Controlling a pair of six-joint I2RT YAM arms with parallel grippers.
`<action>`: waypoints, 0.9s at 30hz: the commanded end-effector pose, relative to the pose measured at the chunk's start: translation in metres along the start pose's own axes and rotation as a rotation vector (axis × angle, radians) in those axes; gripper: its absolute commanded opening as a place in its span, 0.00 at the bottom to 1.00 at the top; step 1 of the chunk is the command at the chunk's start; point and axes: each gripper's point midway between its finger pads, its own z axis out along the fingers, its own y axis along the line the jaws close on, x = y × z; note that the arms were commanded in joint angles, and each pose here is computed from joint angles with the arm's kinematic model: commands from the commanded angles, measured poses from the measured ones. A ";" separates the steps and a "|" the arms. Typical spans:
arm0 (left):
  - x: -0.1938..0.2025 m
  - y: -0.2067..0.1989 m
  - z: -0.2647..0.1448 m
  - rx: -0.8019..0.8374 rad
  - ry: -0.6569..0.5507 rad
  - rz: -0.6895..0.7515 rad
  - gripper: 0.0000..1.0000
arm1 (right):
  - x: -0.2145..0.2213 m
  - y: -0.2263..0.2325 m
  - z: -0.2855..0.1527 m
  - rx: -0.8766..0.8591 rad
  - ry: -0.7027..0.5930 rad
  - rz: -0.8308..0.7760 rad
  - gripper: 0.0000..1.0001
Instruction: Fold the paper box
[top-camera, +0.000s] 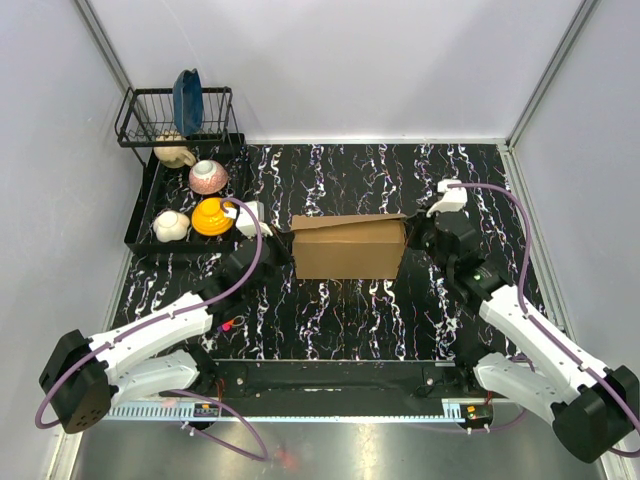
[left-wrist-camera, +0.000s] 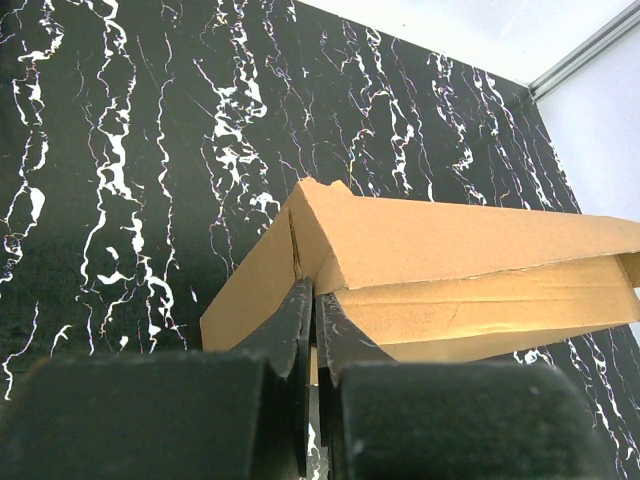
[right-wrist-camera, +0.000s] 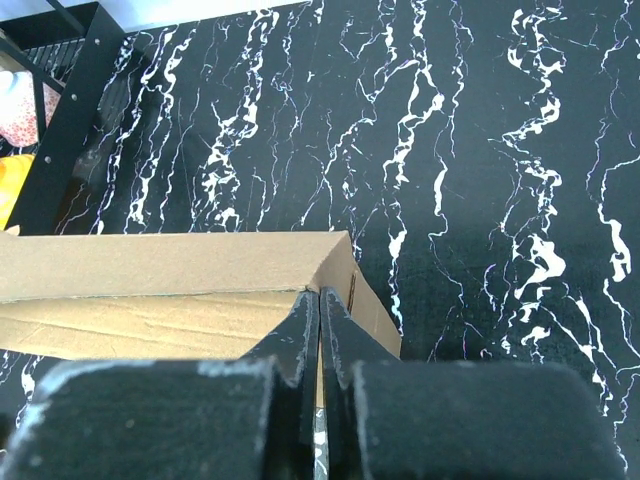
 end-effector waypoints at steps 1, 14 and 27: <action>0.048 0.035 -0.006 -0.101 0.176 0.114 0.00 | 0.012 -0.010 -0.002 0.036 0.004 0.021 0.00; 0.052 0.035 -0.005 -0.104 0.187 0.109 0.00 | 0.077 -0.047 -0.015 0.196 0.141 0.153 0.00; 0.054 0.039 -0.005 -0.118 0.182 0.104 0.00 | 0.133 -0.082 -0.036 0.366 0.254 0.255 0.00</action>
